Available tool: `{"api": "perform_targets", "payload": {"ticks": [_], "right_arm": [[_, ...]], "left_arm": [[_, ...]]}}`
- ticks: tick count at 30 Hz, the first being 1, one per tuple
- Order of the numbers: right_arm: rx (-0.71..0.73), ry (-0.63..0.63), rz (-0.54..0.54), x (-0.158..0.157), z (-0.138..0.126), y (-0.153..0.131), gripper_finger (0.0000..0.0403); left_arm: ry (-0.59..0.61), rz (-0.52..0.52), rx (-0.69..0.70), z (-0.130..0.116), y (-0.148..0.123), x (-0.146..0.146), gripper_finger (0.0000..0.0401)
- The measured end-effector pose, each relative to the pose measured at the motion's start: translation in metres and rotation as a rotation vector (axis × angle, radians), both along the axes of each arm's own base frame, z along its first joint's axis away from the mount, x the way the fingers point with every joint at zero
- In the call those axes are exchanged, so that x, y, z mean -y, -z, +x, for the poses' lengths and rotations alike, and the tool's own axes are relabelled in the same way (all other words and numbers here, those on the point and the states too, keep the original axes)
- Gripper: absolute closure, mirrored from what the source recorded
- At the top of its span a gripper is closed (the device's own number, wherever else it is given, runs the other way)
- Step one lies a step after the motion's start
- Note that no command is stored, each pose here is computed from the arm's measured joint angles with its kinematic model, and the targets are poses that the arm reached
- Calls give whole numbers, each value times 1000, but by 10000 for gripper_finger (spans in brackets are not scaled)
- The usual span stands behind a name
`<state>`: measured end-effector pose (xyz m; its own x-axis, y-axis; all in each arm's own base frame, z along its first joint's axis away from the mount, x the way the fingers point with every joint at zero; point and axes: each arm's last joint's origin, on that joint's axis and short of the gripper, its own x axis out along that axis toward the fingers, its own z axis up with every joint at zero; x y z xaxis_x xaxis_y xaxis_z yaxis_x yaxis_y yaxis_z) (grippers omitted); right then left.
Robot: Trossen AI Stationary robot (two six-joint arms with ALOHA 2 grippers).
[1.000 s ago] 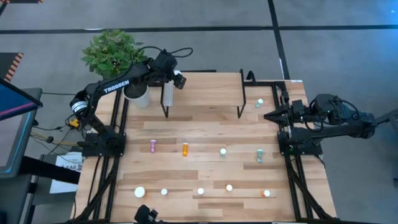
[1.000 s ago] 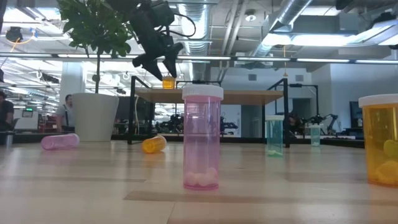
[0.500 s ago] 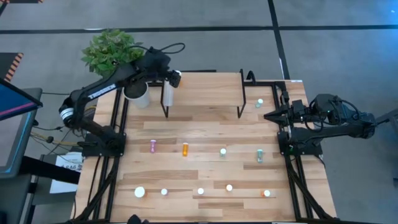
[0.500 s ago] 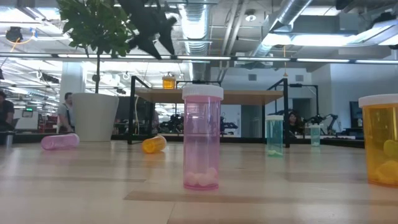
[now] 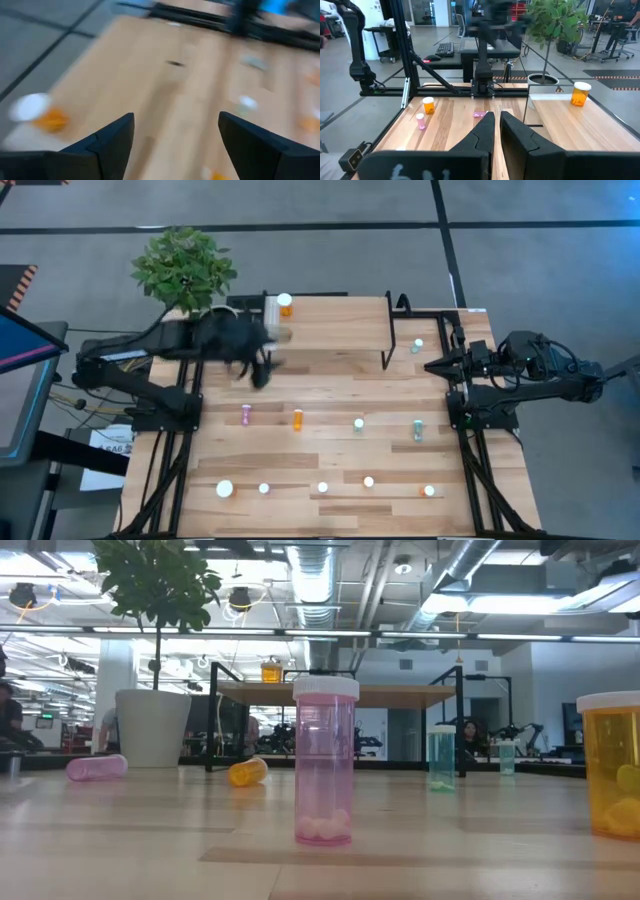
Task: Pick and place medicine bottles onto shelf by color
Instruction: Put the top right green pill bottle on the shelf
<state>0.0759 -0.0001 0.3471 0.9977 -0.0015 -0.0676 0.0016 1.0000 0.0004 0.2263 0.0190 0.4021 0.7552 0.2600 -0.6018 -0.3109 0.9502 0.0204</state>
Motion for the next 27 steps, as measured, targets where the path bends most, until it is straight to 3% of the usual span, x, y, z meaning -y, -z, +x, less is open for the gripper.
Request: {"api": "perform_targets", "payload": {"ticks": [5,12,21,27], "right_arm": [[0,0,0,0,0,0,347],[0,0,0,0,0,0,347],[0,0,0,0,0,0,347],[0,0,0,0,0,0,347]], "left_arm": [[87,-46,-96,-37,0,48,124],[188,-122,-126,-67,8,115,124],[176,-104,-179,-88,34,181,124],[123,-85,-246,-85,58,211,124]]}}
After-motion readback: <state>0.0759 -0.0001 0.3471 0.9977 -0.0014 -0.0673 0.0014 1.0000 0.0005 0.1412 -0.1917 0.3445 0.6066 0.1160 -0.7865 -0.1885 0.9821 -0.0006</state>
